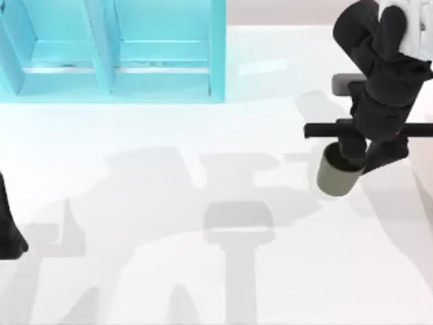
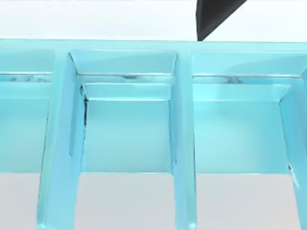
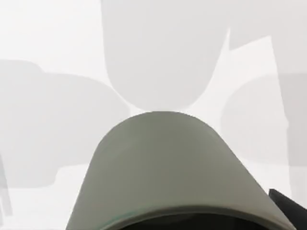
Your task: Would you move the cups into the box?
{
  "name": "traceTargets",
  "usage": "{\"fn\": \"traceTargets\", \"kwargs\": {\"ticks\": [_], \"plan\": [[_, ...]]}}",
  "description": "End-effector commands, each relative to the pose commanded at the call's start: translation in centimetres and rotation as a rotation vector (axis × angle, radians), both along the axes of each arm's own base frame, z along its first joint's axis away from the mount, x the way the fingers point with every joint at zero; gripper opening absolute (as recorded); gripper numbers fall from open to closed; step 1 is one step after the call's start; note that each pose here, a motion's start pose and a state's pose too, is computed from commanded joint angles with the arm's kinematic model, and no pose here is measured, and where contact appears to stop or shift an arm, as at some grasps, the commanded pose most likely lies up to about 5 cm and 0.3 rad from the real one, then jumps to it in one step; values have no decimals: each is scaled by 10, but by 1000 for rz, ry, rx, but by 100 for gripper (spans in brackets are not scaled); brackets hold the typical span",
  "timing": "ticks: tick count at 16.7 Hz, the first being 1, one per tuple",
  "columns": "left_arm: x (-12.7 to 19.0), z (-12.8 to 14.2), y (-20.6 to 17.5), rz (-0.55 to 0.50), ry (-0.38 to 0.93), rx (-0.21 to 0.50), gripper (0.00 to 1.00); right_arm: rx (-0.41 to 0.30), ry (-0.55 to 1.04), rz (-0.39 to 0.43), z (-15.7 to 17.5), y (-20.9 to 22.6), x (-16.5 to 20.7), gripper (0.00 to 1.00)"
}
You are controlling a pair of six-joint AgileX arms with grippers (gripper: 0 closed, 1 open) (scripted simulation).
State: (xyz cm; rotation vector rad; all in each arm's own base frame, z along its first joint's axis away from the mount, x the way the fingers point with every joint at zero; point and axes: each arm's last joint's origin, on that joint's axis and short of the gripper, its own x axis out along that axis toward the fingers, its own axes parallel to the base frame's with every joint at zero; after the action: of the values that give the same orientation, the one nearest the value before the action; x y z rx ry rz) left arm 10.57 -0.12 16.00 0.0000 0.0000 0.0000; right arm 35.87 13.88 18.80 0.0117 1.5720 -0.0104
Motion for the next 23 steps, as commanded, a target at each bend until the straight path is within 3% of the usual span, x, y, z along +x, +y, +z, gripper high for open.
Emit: {"fn": "traceTargets", "kwargs": {"ticks": [5,13,18,23], "plan": [[0,0,0,0,0,0,100,0,0,2,51,-51,-8,0],[0,0,0,0,0,0,100,-4,1,-1,52,-71,-3,0],[0,0,0,0,0,0,100,-20,-12,-8,65,-149,4,0],[0,0,0,0,0,0,100,-44,-23,-2,81,-242,-14,0]]}}
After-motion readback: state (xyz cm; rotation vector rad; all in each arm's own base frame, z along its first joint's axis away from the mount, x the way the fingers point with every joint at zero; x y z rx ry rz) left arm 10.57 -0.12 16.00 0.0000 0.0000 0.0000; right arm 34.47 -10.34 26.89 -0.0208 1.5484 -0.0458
